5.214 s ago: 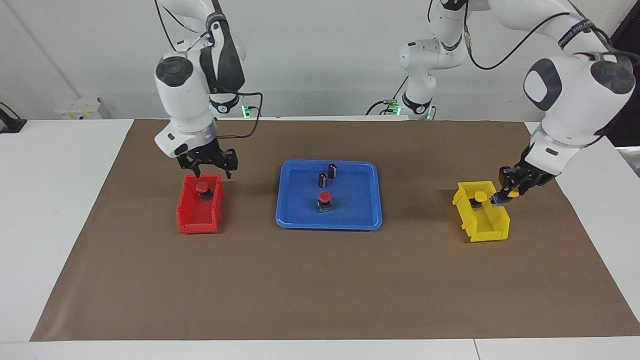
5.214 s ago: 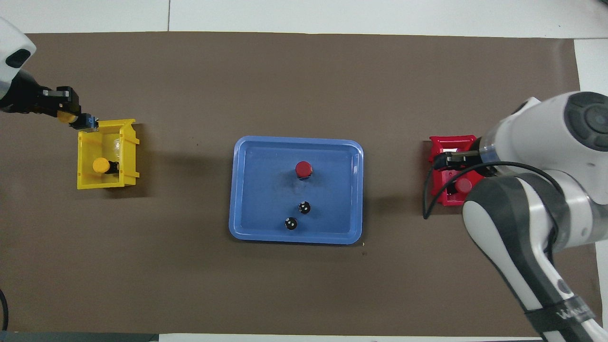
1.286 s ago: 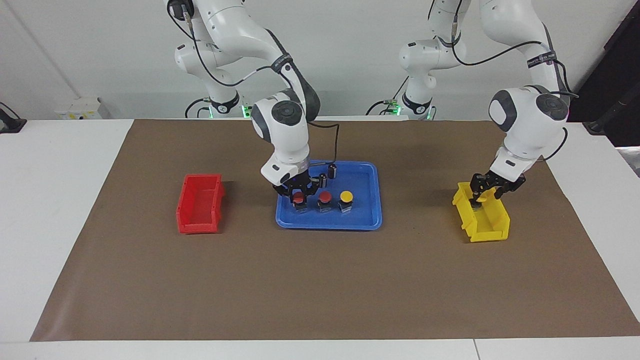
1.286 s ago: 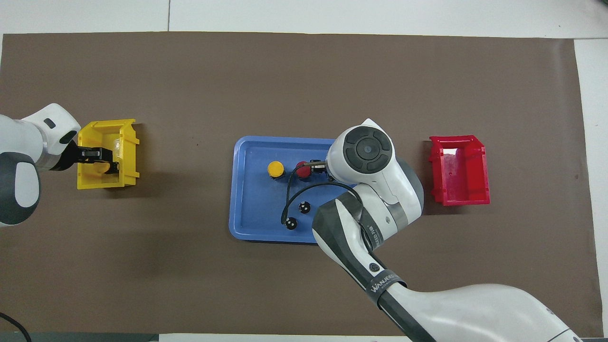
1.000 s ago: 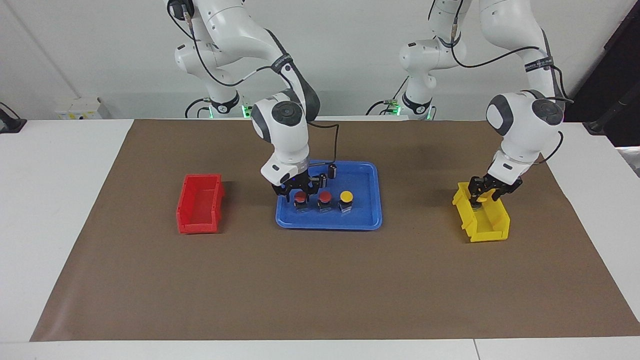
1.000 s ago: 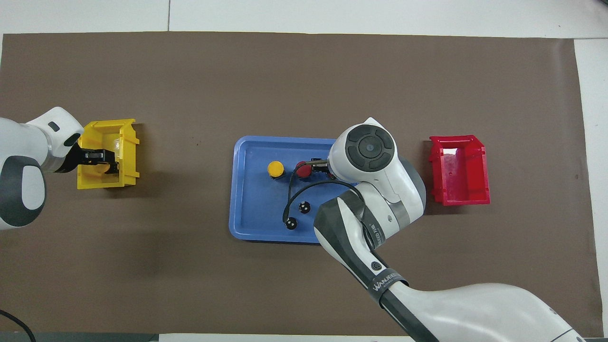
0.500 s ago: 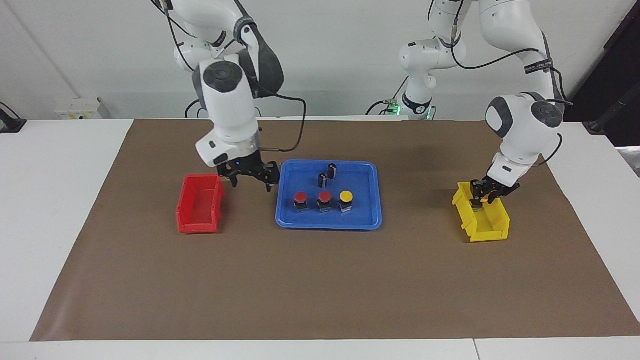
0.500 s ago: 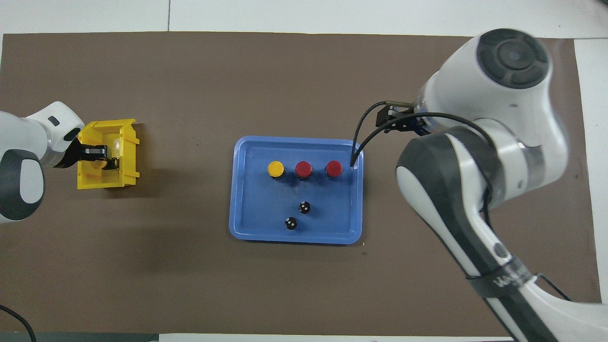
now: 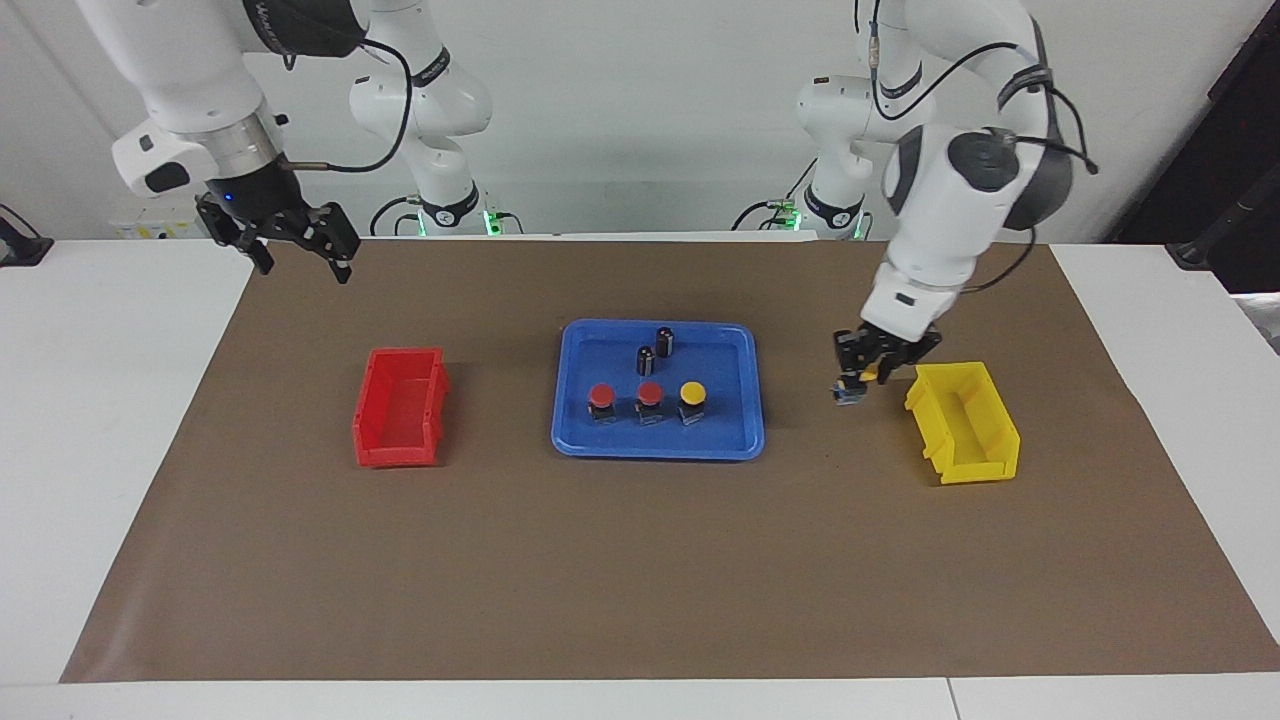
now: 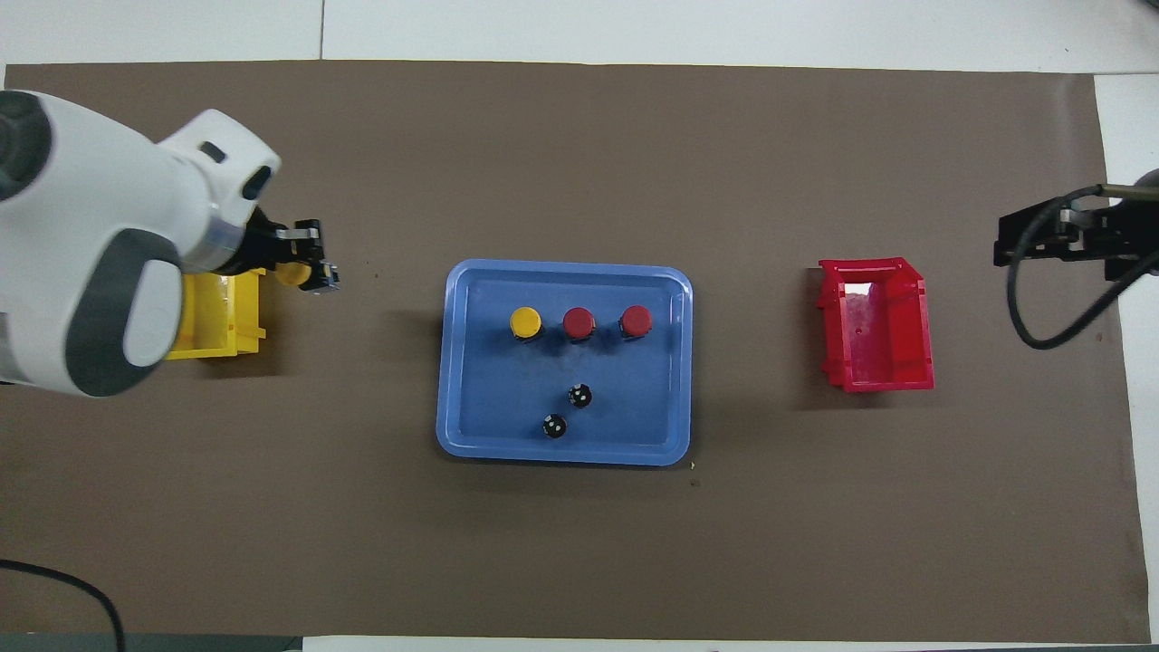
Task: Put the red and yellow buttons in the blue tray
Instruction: 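Lift a yellow button with the left gripper while the right gripper withdraws, then lower the yellow button into the blue tray and open the left gripper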
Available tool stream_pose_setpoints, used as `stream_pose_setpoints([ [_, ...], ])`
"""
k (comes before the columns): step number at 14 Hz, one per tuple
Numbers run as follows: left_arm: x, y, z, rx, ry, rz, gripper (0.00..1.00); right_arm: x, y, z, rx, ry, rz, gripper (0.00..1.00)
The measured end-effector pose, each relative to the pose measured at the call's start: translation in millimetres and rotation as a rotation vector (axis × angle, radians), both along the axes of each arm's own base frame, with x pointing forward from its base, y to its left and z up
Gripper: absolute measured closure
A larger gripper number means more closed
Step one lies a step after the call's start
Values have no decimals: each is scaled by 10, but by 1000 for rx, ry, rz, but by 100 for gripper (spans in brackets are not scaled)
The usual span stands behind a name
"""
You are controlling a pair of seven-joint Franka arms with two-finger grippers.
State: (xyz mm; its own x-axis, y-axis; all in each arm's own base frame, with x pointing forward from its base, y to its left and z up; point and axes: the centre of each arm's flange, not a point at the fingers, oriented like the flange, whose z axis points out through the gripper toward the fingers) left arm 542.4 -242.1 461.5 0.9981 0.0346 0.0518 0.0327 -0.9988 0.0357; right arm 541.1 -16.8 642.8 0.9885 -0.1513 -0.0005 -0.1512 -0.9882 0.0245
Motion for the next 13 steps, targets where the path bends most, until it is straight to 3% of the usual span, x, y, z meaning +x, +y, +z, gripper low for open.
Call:
stream_pose_setpoints([
  [4,-352,-629,-466,8,30,-13,60,-27,-14,-48,1,32,9,0],
  [9,-423,-845,-771,1,25,-7,60,-64,117,-132,2,73,64,0],
  [13,-419,-916,-952,3,31,-10,60,-71,98,-145,3,77,78,0],
])
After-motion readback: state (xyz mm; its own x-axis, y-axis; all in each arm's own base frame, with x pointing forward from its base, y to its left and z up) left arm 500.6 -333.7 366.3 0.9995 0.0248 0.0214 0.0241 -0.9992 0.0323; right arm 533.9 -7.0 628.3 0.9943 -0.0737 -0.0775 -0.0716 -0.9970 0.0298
